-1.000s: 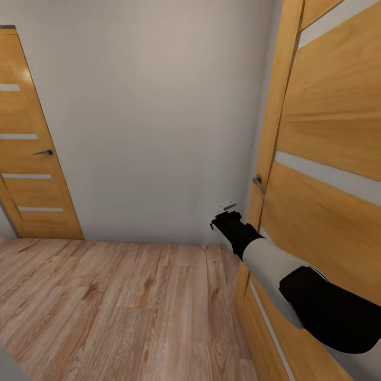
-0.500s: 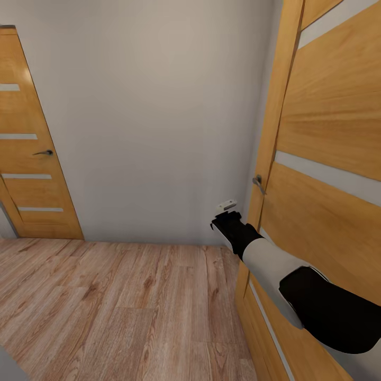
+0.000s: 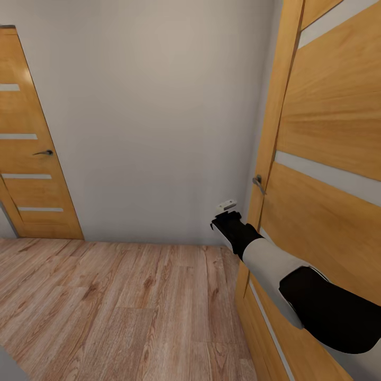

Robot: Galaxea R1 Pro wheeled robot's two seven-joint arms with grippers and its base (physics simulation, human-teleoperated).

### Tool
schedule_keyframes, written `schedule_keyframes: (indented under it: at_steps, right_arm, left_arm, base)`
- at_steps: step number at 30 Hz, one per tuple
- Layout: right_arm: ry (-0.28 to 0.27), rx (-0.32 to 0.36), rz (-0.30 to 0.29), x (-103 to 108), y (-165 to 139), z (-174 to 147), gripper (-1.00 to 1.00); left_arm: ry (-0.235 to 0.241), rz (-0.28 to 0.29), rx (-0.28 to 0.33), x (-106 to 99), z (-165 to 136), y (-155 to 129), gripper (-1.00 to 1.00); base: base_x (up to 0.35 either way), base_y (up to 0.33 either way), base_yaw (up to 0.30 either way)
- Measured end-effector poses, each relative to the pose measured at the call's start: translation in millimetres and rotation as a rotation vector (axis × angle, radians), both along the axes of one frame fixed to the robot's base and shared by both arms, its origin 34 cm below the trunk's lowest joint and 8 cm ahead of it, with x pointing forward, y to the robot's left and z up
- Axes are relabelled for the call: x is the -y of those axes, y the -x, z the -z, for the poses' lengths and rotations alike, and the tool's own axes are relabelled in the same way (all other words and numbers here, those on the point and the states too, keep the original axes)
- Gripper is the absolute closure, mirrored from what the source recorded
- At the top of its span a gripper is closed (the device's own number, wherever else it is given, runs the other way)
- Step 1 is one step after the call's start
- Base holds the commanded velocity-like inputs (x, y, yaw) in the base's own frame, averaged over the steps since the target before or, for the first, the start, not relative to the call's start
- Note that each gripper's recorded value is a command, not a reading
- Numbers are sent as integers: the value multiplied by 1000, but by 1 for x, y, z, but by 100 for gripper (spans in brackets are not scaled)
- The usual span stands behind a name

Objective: Move the two storage containers from the living room to the garage. In the garage, place one container on the floor and stack the other container on top of it (either order is fine).

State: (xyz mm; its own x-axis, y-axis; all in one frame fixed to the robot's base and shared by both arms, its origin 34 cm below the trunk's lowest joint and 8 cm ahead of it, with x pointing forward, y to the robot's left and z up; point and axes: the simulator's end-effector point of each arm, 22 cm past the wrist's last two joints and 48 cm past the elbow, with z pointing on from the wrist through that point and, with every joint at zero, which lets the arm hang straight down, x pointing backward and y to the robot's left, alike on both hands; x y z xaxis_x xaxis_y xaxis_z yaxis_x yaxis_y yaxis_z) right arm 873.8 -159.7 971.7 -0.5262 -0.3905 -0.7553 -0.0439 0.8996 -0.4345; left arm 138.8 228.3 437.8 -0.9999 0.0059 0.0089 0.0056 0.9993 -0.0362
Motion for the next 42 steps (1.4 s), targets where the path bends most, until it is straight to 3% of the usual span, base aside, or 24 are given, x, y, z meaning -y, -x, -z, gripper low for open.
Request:
schedule_keyframes:
  at_steps: [17, 36, 39, 42]
  right_arm:
    - [-2, 0, -1, 0, 0, 0, -100]
    - [-1, -2, 0, 0, 0, 1, -100]
    - [20, 7, 22, 6, 0, -2, -100]
    - [64, 35, 83, 22, 1, -10, -100]
  left_arm:
    - [1, 0, -1, 0, 0, 0, -100]
    - [0, 0, -1, 0, 0, 0, -100]
    - [1, 0, -1, 0, 0, 0, -100]
    - [0, 0, -1, 0, 0, 0, -100]
  base:
    - [147, 0, 0]
    - [9, 0, 0]
    - [0, 0, 0]
    - [0, 0, 0]
